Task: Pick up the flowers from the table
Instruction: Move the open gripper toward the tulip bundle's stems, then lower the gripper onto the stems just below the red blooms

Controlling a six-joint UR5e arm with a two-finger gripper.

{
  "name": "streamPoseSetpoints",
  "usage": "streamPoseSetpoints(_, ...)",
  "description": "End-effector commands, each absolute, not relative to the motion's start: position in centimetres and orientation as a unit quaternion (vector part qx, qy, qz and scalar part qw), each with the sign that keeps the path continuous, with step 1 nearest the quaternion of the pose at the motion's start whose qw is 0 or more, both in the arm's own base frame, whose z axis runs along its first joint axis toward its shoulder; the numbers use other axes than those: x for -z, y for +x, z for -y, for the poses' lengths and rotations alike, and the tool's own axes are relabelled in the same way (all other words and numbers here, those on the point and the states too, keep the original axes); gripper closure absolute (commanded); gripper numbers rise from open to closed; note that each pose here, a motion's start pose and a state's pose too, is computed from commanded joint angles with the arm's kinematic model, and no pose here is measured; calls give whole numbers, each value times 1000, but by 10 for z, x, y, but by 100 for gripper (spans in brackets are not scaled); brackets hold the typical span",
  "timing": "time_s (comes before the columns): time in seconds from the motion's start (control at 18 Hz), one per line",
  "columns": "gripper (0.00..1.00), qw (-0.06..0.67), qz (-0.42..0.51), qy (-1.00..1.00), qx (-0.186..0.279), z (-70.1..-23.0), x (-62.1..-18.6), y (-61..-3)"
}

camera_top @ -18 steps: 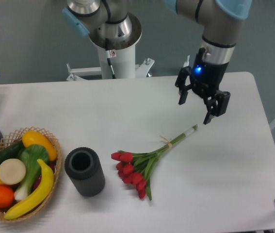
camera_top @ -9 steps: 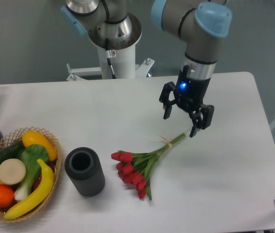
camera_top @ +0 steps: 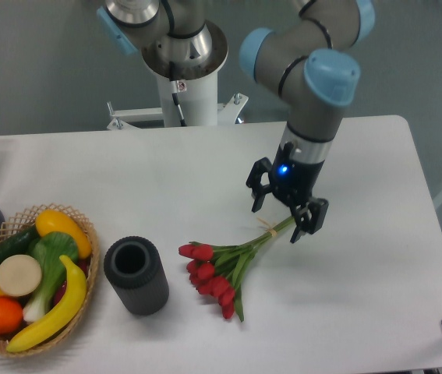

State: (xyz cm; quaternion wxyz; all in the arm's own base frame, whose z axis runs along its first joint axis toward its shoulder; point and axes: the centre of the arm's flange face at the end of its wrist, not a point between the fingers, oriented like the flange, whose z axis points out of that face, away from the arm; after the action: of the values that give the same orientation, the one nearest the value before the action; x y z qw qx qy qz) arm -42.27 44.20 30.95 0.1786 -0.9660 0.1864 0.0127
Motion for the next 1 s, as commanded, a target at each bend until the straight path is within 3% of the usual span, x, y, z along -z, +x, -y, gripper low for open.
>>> streamPoseSetpoints(0.56, 0, 153, -168, -973, 29, -449, -259, -424)
streamPoseSetpoints(1.0, 0, 96, -186, -977, 25, -454, -233, -421)
